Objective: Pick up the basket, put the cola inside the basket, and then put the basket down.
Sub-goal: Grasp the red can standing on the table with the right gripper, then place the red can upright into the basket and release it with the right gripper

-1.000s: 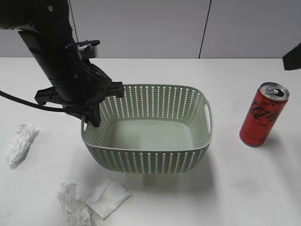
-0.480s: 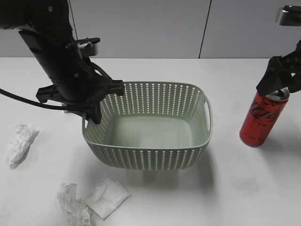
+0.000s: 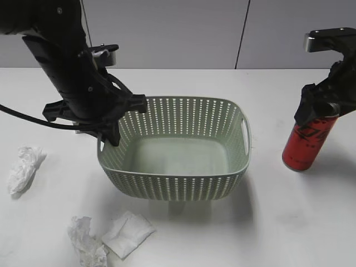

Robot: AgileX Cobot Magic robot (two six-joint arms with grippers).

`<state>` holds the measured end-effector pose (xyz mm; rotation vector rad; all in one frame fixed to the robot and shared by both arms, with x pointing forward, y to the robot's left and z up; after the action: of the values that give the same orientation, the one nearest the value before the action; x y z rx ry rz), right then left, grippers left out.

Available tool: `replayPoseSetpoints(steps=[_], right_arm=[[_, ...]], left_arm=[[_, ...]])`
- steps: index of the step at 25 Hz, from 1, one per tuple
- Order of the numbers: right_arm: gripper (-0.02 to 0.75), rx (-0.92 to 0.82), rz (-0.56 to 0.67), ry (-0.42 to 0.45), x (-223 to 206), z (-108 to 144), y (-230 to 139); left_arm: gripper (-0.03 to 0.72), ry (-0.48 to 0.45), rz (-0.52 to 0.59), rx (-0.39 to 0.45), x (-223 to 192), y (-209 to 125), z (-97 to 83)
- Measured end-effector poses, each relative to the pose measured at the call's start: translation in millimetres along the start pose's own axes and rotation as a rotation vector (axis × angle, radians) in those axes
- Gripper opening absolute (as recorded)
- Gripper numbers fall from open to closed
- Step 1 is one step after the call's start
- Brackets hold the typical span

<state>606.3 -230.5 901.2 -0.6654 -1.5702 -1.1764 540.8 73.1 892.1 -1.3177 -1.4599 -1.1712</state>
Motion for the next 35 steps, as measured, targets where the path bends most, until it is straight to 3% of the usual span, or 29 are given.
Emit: replayPoseSetpoints(steps=[6, 12, 19, 26, 35], right_arm=[[0.529, -0.001, 0.008, -0.005, -5.0, -1.5, -0.8], [0.526, 0.003, 0.049, 0.007, 0.4, 0.5, -6.5], [0.526, 0.081, -0.097, -0.035, 69.7, 9.0, 23.2], [0.524, 0.315, -0.249, 0.033, 137.6, 94.2, 44.7], [0.524, 0.551, -0.282, 0.156, 138.0, 192.8, 44.0]], left_arm=[[-0.002, 0.002, -0.001, -0.001, 0.0, 0.2, 0.3], [-0.002, 0.004, -0.003, -0.004, 0.0, 0.5, 0.8], [-0.002, 0.0, -0.016, -0.011, 0.0, 3.0, 0.0], [-0.002, 0.014, -0.02, -0.089, 0.1, 4.0, 2.6], [-0.002, 0.026, -0.013, -0.101, 0.1, 2.7, 4.9]])
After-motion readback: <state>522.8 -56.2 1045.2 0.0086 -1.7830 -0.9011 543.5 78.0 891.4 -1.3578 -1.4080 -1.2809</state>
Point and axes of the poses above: a point on each arm's last joint axis where the gripper is mounted, x pointing back along that axis away from the gripper, z along the wrist's bending axis when the last joint is at zero, y = z × x, the point moved 10 cm from there along -x, pointing out along that axis toward the gripper, and after that the axes turned 6 degrees about x, right-handed, at the moved point
